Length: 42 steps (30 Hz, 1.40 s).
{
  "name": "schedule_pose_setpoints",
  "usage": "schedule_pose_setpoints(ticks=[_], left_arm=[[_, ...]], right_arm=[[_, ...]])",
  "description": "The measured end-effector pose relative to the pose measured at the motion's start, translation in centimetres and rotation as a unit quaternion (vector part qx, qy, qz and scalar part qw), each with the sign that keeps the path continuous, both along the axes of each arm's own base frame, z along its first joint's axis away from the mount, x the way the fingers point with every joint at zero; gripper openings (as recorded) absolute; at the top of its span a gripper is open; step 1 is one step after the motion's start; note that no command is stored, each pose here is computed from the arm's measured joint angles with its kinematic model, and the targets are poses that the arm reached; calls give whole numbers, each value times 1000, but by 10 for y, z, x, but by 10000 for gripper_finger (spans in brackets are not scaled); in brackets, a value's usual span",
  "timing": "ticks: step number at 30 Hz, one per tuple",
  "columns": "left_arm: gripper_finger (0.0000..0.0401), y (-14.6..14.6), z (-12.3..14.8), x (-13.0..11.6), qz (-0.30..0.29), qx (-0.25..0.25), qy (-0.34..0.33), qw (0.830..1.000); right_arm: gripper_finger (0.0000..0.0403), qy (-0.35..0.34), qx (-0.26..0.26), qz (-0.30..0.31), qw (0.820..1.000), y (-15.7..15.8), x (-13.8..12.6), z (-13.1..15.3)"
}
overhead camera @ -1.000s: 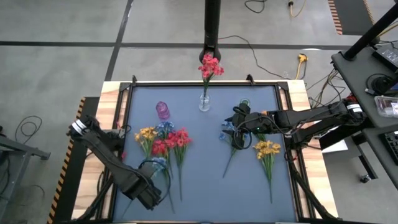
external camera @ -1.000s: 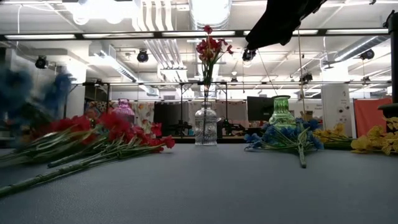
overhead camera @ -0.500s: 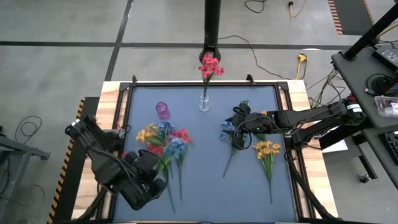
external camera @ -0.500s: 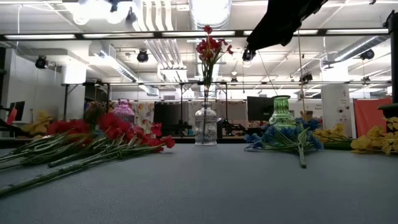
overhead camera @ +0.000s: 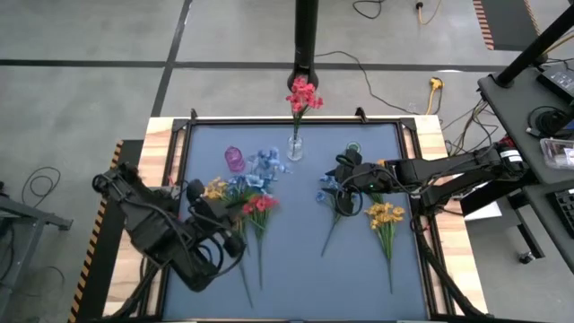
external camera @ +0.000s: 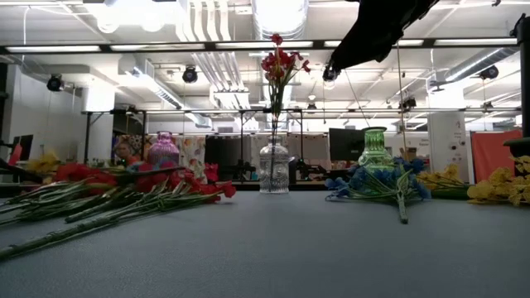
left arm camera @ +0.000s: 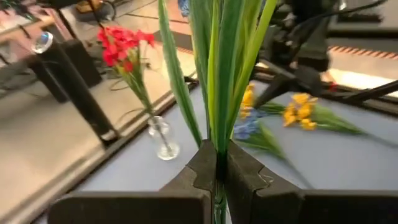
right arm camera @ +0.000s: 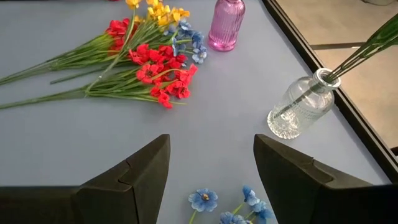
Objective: Sort flowers into vase by color
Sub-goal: Put the left blue flower into the purple vase
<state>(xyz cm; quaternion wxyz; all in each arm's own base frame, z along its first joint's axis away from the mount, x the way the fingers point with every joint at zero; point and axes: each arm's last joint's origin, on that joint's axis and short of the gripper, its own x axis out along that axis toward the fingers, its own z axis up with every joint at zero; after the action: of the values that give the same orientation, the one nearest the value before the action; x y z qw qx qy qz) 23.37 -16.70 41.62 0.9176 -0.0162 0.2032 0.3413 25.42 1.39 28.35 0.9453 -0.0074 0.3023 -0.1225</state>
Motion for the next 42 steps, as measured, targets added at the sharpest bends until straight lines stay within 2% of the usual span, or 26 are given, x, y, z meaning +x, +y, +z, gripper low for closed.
schedule_pose_setpoints(ticks=[7, 13, 16, 18, 20, 22, 26, 30, 38, 42], left_arm=[[1, 25, -3, 16, 24, 50, 51, 997], [0, 49, -11, 20, 23, 31, 102, 994], [0, 50, -22, 25, -21, 24, 104, 994], [0, 48, -32, 28, -72, 20, 95, 993], [0, 48, -42, 26, -115, 20, 73, 990], [0, 55, -52, 18, -126, 19, 43, 991], [0, 80, -69, -5, -73, 24, -31, 997], [0, 105, -86, -19, -28, 56, -78, 995], [0, 152, -117, -36, -6, 190, -98, 977], [0, 180, -127, -51, 30, 221, -125, 967]], right_arm=[[224, 0, -2, 1, 1000, 0, 0, 0], [224, 1, -2, 1, 1000, 0, 0, 0], [224, 1, -2, 1, 1000, 0, 0, -1], [224, 3, -3, 1, 1000, 0, 0, -1], [224, 5, -5, 3, 1000, 0, 0, -2], [224, 7, -5, 3, 1000, 0, -1, -4], [224, 10, -6, 3, 1000, 0, -1, -6], [224, 10, -7, 2, 1000, 0, -1, -6], [224, 6, -6, 2, 1000, 0, -1, -5], [224, 5, -4, 0, 1000, 0, -1, -5]])
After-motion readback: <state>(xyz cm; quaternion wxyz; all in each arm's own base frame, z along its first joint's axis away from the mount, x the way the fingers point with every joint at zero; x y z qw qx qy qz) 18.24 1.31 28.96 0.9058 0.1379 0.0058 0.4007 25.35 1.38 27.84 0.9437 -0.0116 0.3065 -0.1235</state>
